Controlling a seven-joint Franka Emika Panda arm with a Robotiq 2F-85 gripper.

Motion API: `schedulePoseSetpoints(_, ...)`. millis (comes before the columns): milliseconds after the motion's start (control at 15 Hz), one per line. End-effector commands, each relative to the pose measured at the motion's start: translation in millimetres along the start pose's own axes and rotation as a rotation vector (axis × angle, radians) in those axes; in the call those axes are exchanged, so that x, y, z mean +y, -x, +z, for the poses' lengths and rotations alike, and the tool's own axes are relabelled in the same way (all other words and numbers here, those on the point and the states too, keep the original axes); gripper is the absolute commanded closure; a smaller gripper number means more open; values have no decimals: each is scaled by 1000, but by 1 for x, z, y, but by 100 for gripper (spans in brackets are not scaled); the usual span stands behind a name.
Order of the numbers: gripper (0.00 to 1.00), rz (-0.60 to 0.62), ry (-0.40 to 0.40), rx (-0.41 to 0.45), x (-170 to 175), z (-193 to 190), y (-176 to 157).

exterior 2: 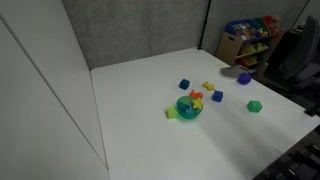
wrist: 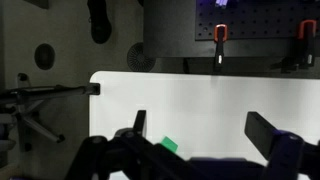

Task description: Put the orange toy in the bowl

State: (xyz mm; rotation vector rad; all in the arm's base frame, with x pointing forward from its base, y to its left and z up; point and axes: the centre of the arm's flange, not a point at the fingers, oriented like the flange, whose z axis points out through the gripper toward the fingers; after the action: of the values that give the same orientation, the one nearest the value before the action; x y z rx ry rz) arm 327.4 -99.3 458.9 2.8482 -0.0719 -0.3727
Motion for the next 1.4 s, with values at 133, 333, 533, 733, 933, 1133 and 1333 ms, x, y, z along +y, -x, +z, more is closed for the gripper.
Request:
schedulePoseSetpoints(133,0,0,0,0,0,0,0)
schedulePoseSetpoints(333,0,3,-4,-1,0,-2,-3)
schedulePoseSetpoints(533,0,8,-15,4,-6,-9,-15)
schedulePoseSetpoints(733,0,5,-30,18,-22,-14,-38)
schedulePoseSetpoints(933,0,20,-76,54,-37,-20,-67)
schedulePoseSetpoints(1133,0,37,-127,99,-48,-23,-100)
schedulePoseSetpoints(1333,0,77,-172,156,-60,-23,-140)
